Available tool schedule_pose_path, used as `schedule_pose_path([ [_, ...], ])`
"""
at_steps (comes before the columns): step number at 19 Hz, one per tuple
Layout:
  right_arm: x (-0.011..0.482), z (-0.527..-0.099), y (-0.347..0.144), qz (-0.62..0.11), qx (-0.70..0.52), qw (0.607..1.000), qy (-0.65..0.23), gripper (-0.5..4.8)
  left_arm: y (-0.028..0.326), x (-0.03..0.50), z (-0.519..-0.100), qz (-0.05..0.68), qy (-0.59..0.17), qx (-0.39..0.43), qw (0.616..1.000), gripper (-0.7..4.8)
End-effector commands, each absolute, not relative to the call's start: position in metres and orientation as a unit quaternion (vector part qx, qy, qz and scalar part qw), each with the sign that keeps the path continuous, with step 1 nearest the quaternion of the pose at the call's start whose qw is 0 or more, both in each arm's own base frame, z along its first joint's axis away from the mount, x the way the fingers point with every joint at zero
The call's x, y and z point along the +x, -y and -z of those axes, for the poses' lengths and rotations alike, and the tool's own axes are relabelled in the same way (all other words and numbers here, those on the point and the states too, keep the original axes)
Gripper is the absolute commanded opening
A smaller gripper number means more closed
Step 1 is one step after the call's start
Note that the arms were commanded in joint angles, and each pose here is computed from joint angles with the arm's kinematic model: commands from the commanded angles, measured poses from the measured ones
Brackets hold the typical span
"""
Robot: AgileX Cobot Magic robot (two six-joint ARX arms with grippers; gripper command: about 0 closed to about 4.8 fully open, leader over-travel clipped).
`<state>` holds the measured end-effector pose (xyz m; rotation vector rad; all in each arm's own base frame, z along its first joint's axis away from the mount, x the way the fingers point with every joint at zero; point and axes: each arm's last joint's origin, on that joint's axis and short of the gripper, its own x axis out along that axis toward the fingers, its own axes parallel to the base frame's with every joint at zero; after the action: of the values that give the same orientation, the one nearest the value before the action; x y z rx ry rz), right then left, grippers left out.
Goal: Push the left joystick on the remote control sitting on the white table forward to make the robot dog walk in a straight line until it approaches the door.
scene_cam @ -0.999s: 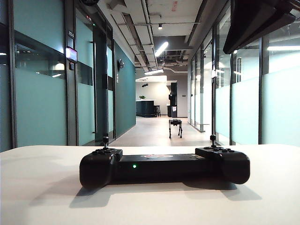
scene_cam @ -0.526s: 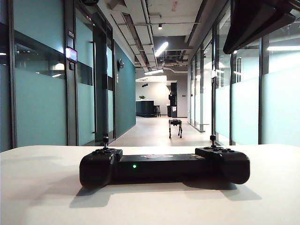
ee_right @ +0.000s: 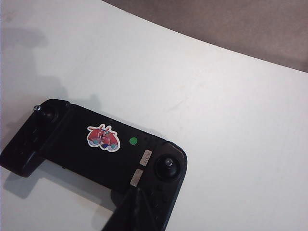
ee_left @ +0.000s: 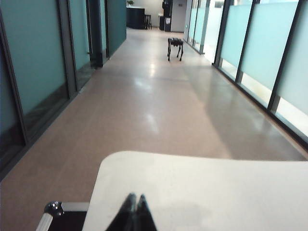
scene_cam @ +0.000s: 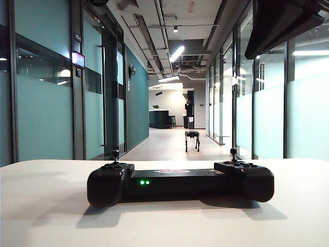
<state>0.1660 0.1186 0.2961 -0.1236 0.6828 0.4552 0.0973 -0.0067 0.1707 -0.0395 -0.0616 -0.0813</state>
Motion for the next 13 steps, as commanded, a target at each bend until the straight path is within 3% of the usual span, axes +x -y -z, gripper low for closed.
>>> schedule_pose_path([
  [1, 0.1664, -0.3000, -0.1190, -0.223, -0.056, 0.920, -0.318, -0.05, 0.0075, 0.0970, -0.1717, 0.056, 0.032, -0.019, 0.998, -0.05],
  [13, 0.1664, -0.3000, -0.1190, -0.223, -0.056, 0.920, -0.318, -0.05, 0.0069, 0.0972, -0.1672, 0.045, 0.009, -0.019, 0.999, -0.05],
])
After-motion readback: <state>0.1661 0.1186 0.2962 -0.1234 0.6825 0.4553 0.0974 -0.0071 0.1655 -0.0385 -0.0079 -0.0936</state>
